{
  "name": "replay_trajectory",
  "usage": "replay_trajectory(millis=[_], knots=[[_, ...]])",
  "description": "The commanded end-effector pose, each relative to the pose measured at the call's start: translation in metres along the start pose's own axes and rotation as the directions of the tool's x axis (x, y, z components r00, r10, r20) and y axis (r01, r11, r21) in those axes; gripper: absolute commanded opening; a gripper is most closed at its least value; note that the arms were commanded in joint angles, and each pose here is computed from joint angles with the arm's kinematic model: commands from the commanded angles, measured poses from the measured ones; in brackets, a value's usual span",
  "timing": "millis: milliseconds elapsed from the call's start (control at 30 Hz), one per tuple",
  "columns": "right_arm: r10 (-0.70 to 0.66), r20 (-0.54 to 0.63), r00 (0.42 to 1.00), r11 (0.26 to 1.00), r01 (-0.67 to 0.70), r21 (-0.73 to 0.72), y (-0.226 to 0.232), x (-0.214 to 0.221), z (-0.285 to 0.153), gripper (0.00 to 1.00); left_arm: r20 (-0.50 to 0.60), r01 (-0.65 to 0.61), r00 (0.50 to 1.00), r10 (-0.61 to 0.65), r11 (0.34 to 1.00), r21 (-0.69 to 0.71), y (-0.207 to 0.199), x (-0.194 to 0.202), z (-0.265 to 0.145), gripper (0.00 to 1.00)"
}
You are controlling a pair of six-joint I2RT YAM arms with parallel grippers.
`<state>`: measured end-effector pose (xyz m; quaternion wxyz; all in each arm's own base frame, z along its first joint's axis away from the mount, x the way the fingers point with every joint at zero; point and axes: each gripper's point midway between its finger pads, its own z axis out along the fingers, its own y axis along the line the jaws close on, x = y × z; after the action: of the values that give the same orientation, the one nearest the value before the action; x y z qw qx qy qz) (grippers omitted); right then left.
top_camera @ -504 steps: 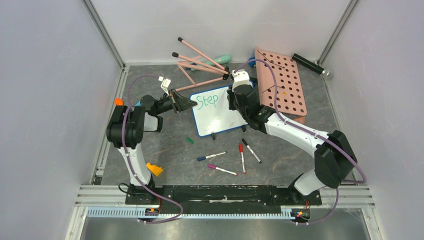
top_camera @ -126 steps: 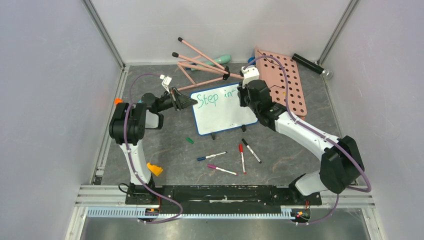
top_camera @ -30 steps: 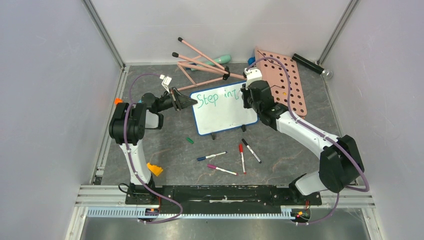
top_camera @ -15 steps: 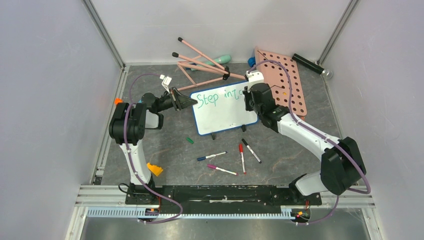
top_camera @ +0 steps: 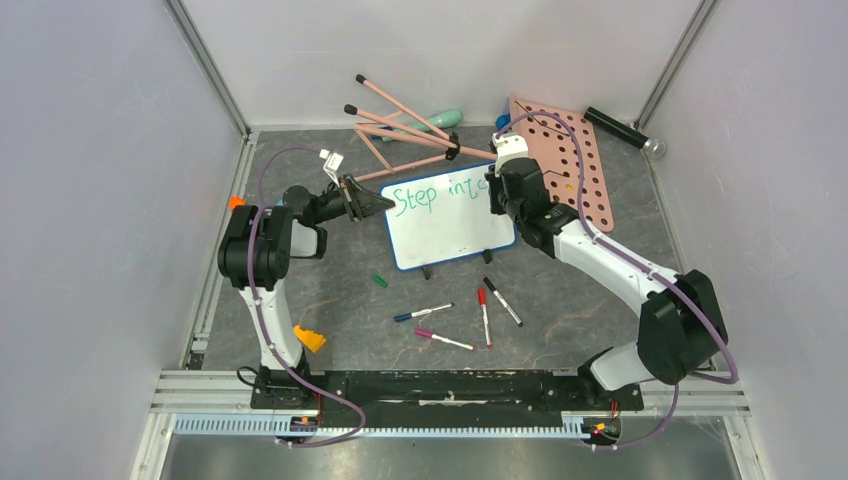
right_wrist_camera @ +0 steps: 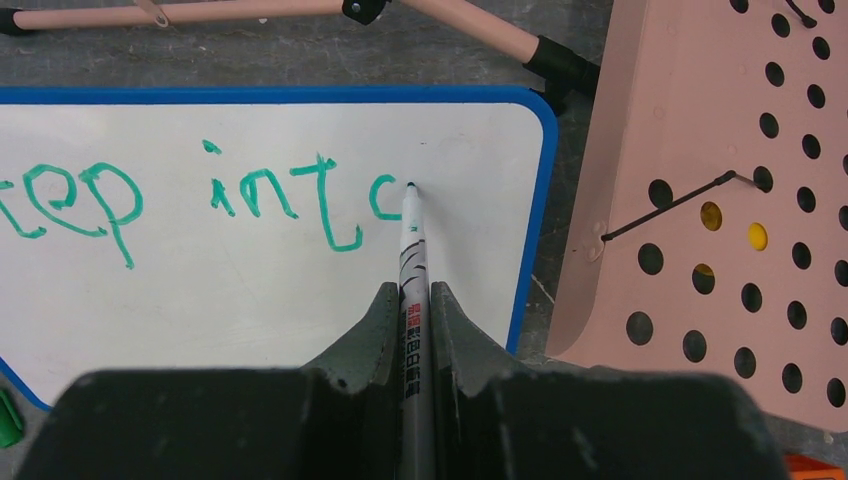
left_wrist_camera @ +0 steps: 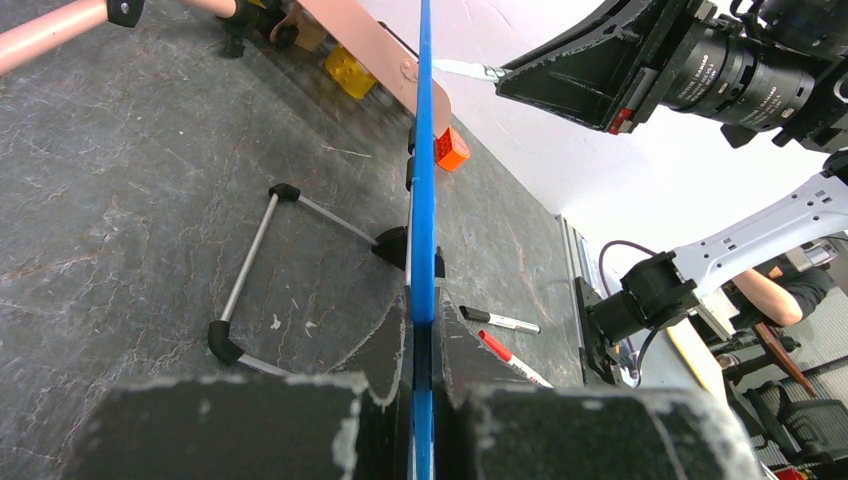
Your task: Write a sentence on the whiteboard
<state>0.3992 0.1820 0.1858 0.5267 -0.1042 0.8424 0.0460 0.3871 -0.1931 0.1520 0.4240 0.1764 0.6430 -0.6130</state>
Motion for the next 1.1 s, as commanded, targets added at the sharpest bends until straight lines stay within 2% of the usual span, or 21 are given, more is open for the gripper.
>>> replay_trajectory(millis=[0,367,533,1067], knots=[[0.010,0.051,0.999,1.000,-0.009,-0.030,0.005,-0.024,0.004,0.00,0.022,-0.092,0.996,0.092,0.995,0.034,-0.012,-0.016,0.001,0.02],[0.018,0.090,0.996,0.992,-0.006,-0.129,0.020,-0.030,-0.007,0.00,0.023,-0.093,0.995,0.093,0.995,0.032,-0.012,-0.016,0.001,0.02],[0.038,0.144,0.989,0.986,-0.013,-0.169,0.025,-0.046,-0.018,0.00,0.023,-0.093,0.996,0.092,0.995,0.032,-0.012,-0.016,0.001,0.02],[0.031,0.122,0.992,0.985,-0.010,-0.171,0.030,-0.043,-0.003,0.00,0.023,-0.093,0.995,0.093,0.995,0.033,-0.013,-0.016,0.001,0.02]])
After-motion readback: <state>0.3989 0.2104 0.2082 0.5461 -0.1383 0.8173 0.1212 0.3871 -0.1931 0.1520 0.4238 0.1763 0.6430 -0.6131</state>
